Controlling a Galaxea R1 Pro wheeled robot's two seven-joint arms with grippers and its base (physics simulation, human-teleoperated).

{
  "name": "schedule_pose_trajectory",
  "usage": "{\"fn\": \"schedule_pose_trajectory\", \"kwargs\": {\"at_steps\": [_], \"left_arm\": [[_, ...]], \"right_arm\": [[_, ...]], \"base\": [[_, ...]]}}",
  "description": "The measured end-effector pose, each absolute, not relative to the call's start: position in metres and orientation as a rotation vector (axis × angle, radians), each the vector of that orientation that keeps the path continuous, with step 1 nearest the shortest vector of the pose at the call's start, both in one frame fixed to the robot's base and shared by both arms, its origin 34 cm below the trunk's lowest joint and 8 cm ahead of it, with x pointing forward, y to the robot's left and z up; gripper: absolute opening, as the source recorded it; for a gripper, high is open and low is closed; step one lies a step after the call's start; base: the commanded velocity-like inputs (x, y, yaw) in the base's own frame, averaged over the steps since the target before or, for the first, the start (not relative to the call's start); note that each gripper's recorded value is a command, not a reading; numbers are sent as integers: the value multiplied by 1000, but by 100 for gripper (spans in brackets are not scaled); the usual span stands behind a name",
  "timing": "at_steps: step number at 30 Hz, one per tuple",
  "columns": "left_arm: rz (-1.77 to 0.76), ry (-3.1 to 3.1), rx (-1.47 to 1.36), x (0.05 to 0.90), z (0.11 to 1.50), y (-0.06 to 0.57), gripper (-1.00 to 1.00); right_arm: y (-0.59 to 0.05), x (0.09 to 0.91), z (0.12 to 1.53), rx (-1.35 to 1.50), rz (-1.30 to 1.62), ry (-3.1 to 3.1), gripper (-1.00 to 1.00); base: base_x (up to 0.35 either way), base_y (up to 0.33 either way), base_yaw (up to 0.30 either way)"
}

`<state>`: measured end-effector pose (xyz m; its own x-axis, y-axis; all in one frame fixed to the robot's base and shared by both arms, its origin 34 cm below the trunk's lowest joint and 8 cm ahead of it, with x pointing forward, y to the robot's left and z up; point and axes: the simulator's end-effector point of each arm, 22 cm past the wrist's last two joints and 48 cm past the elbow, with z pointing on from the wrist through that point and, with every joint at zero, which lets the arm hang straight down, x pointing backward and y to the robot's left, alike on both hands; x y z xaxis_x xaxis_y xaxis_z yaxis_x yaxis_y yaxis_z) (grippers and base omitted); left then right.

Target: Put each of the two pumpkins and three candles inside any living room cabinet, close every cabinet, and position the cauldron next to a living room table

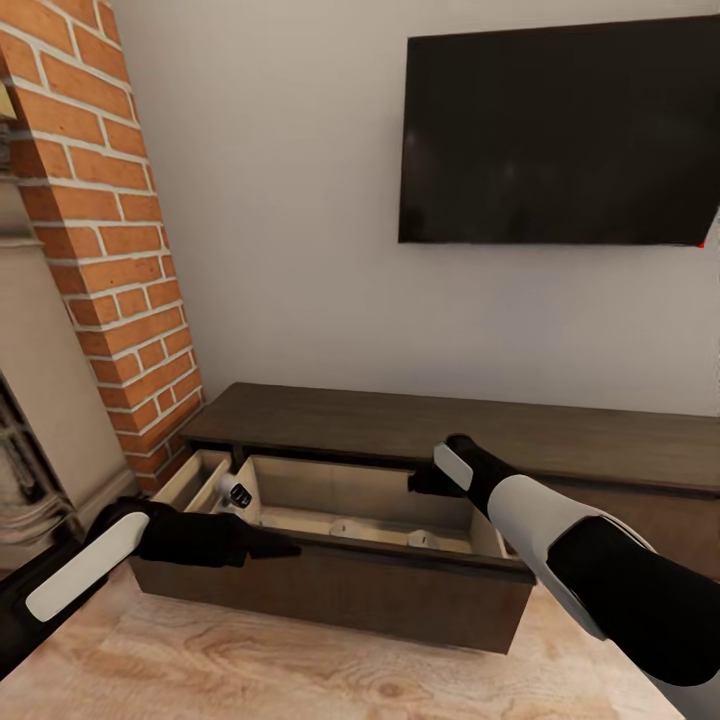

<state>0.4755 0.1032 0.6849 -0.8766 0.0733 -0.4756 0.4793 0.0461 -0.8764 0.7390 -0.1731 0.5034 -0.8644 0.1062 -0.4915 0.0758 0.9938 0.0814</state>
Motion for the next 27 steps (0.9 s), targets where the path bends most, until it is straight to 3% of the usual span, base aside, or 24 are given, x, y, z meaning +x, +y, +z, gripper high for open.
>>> {"fn": "schedule_pose_trajectory", "kwargs": {"at_steps": [27], "left_arm": [[-1872,2009,593,478,738,103,100]], "right_arm": [[-176,731,560,104,89,2676,100]], "base": [[-4,0,0]]}}
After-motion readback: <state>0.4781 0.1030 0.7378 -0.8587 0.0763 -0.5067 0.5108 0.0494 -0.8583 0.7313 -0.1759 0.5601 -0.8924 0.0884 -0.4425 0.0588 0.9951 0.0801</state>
